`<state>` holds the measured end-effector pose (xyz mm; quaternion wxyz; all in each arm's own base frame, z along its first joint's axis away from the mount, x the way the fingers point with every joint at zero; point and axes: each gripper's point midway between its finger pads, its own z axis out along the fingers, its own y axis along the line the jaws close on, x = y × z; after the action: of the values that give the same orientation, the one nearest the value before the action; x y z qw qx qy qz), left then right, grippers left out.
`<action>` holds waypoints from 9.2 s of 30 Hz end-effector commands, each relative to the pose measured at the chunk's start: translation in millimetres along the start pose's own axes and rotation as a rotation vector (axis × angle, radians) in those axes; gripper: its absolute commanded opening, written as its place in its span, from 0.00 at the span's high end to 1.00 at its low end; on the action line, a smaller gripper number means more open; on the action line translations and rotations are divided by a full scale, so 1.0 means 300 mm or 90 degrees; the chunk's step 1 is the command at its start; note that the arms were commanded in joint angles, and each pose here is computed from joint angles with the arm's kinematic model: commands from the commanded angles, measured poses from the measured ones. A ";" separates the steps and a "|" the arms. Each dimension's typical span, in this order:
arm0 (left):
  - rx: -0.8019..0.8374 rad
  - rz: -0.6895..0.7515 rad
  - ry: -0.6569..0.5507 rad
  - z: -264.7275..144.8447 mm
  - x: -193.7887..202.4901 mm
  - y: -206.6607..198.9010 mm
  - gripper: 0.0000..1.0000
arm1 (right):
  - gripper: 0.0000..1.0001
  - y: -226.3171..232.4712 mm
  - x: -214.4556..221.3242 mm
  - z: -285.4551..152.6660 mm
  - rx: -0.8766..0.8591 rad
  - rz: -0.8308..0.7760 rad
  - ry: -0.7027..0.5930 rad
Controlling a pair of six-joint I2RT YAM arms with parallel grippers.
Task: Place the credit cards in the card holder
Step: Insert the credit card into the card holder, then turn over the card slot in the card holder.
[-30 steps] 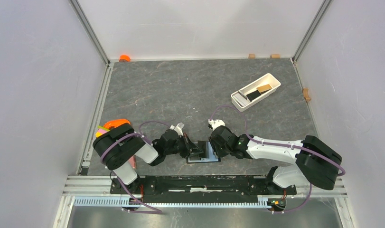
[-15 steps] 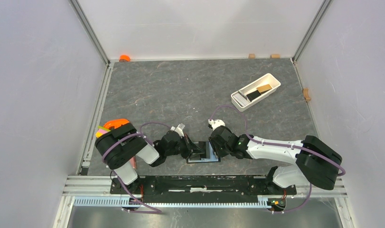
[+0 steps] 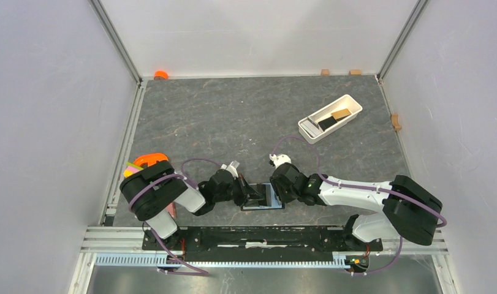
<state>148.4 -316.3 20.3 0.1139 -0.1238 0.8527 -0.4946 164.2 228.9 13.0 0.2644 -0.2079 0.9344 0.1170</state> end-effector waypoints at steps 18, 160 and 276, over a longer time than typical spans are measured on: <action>-0.078 0.038 -0.019 0.019 -0.010 0.094 0.95 | 0.56 -0.081 0.078 -0.018 0.059 -0.013 0.035; -0.137 0.293 0.045 0.104 0.118 -0.196 0.46 | 0.47 -0.188 0.101 -0.063 0.082 0.055 -0.011; -0.304 0.246 -0.029 -0.112 0.009 0.072 0.89 | 0.45 0.165 -0.030 -0.202 -0.321 0.033 -0.105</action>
<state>128.6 -283.4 17.5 0.1806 -0.0013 0.9505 -0.2530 114.0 245.6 54.0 0.2521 -0.2348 0.8703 0.3519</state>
